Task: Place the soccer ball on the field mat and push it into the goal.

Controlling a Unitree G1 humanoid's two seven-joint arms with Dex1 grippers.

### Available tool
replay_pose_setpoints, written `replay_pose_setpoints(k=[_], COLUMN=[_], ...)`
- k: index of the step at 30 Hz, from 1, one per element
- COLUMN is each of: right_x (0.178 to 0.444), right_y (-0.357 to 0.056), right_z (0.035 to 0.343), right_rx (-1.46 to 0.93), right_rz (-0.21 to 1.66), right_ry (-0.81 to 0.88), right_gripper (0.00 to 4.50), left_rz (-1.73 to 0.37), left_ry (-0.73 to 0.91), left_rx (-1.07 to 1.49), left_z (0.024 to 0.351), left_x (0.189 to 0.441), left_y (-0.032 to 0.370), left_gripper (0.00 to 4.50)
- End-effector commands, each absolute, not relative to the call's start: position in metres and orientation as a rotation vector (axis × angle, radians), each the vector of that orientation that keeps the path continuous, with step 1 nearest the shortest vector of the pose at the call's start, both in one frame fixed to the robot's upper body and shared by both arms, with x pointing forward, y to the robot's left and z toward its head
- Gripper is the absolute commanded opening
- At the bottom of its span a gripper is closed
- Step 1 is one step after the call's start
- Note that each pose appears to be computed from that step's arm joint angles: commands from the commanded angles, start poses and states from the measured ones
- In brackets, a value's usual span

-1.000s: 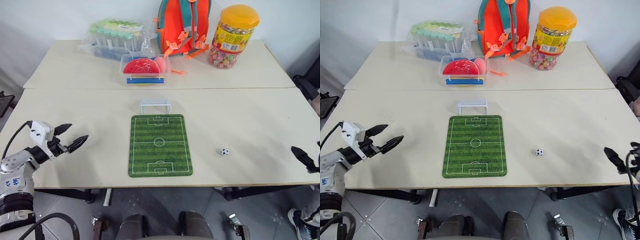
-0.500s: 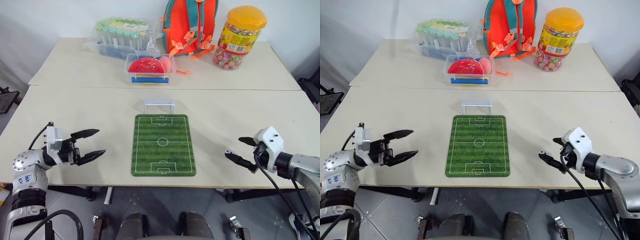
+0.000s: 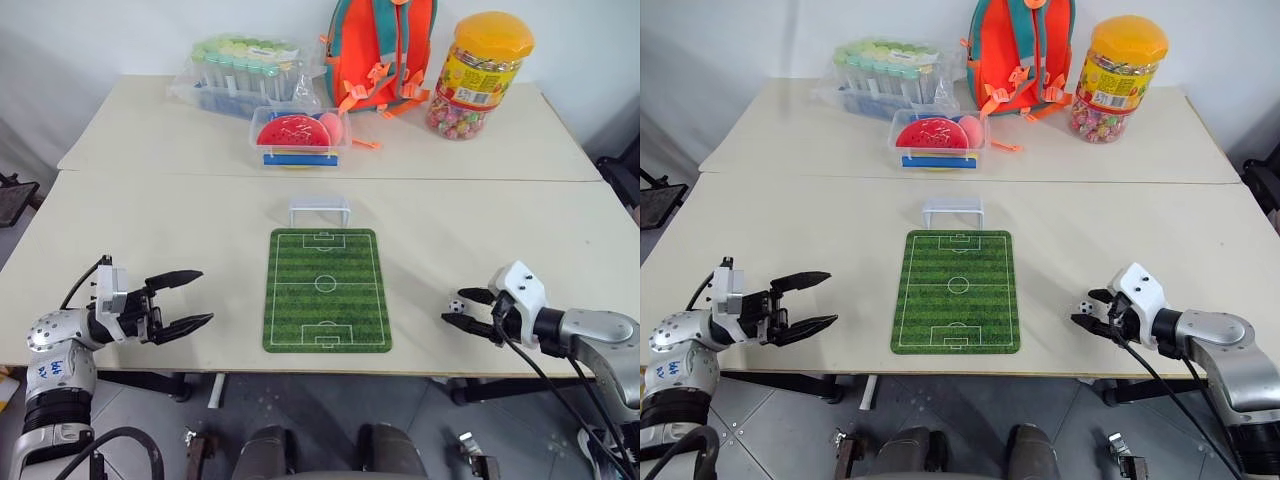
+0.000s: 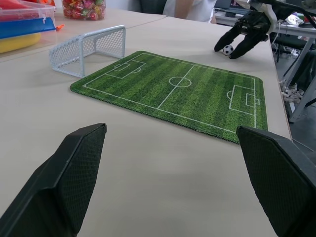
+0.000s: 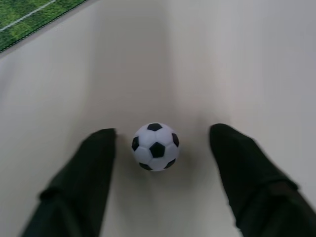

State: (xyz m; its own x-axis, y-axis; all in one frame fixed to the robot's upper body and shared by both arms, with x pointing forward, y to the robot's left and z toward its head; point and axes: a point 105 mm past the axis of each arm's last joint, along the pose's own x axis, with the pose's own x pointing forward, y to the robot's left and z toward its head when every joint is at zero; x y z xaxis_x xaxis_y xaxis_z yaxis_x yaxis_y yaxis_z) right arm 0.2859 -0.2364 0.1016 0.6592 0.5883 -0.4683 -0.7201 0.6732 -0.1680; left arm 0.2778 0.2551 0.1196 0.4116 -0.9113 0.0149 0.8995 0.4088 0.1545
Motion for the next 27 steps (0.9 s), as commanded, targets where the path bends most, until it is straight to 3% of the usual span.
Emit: replay_pose_setpoints(k=[1,3,11,18,27], right_x=[0.286,0.286,0.276,0.258,0.264], right_y=[-0.231,-0.221,-0.137,-0.058,-0.029], right_z=[0.113,0.124,0.169,0.154,0.125], right_rx=[-0.392,-0.416,-0.442,-0.515,-0.619], right_rz=[0.771,0.794,1.042,1.337,1.421], right_ry=[0.353,0.317,0.160,0.122,0.148], right_gripper=[1.54,0.91,0.85,0.85,0.85], left_rz=[-1.191,-1.211,-1.291,-1.335,-1.308], left_ry=[-0.123,-0.113,-0.062,-0.067,-0.078], left_rx=[0.159,0.169,0.206,0.245,0.245], left_z=[0.125,0.124,0.114,0.113,0.123], left_x=[0.268,0.267,0.265,0.264,0.245], left_y=[0.260,0.259,0.252,0.245,0.262], left_gripper=[4.50,4.50,4.50,4.50,4.50])
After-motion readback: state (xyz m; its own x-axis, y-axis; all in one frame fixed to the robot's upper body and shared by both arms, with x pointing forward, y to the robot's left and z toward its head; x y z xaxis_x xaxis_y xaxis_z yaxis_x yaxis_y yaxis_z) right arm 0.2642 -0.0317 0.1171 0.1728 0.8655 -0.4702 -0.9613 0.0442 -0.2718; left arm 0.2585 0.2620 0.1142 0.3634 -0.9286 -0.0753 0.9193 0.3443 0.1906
